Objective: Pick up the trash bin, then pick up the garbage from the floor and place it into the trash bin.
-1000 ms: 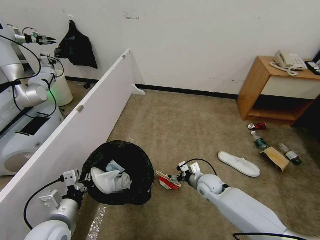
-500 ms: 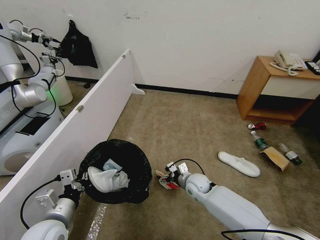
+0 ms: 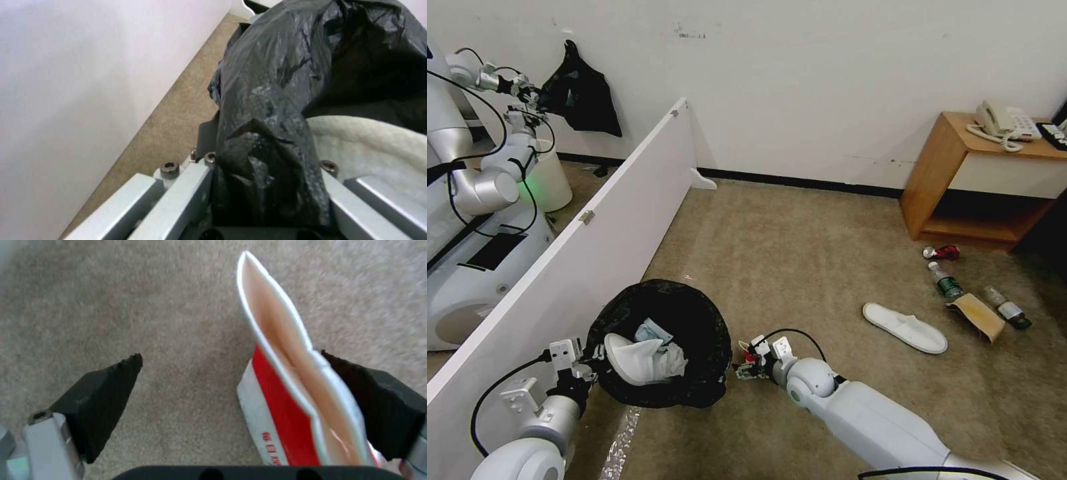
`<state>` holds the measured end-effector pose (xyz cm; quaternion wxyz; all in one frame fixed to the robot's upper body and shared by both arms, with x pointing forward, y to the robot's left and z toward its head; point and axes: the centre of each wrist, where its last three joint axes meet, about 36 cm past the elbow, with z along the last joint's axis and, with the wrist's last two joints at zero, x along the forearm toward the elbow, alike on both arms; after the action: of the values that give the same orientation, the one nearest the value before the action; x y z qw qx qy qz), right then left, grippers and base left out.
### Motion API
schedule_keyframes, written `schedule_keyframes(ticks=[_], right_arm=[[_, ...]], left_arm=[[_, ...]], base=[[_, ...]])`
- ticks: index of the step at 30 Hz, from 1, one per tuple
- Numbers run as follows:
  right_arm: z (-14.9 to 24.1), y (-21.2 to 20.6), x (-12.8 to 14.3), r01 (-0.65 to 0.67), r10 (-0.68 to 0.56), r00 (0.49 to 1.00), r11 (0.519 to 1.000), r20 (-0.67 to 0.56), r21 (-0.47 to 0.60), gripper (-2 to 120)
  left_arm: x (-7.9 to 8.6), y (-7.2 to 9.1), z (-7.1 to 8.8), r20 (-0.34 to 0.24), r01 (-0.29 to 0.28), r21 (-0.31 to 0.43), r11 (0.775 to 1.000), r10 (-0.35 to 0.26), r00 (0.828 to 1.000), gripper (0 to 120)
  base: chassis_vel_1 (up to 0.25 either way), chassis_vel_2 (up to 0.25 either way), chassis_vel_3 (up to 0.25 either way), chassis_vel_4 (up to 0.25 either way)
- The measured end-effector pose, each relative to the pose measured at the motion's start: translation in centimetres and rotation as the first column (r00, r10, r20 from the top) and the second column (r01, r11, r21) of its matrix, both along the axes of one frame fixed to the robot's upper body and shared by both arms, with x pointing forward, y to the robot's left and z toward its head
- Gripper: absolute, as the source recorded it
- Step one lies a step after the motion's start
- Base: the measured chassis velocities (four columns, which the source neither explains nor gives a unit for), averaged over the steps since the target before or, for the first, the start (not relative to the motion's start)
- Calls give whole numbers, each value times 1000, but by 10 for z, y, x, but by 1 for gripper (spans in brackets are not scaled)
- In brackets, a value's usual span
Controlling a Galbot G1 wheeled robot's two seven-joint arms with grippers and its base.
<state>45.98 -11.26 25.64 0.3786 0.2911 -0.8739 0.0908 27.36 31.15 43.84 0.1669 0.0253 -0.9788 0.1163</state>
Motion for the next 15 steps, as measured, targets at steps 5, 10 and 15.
schedule_keyframes(ticks=[5,10,15], right_arm=[[-17,-3,4,12,-12,1000,999,-3,-33,100],[-24,-11,6,29,-30,1000,998,-3,-47,100],[-35,-21,5,51,-51,999,996,-6,-67,100]], left_arm=[[-1,1,-1,-1,-2,-1,1000,2,1000,3],[0,0,-2,-2,-2,-4,1000,2,1000,3],[0,-1,-3,-3,-2,-7,1000,2,1000,3]], base=[[0,0,0,0],[0,0,0,0],[0,0,0,0]])
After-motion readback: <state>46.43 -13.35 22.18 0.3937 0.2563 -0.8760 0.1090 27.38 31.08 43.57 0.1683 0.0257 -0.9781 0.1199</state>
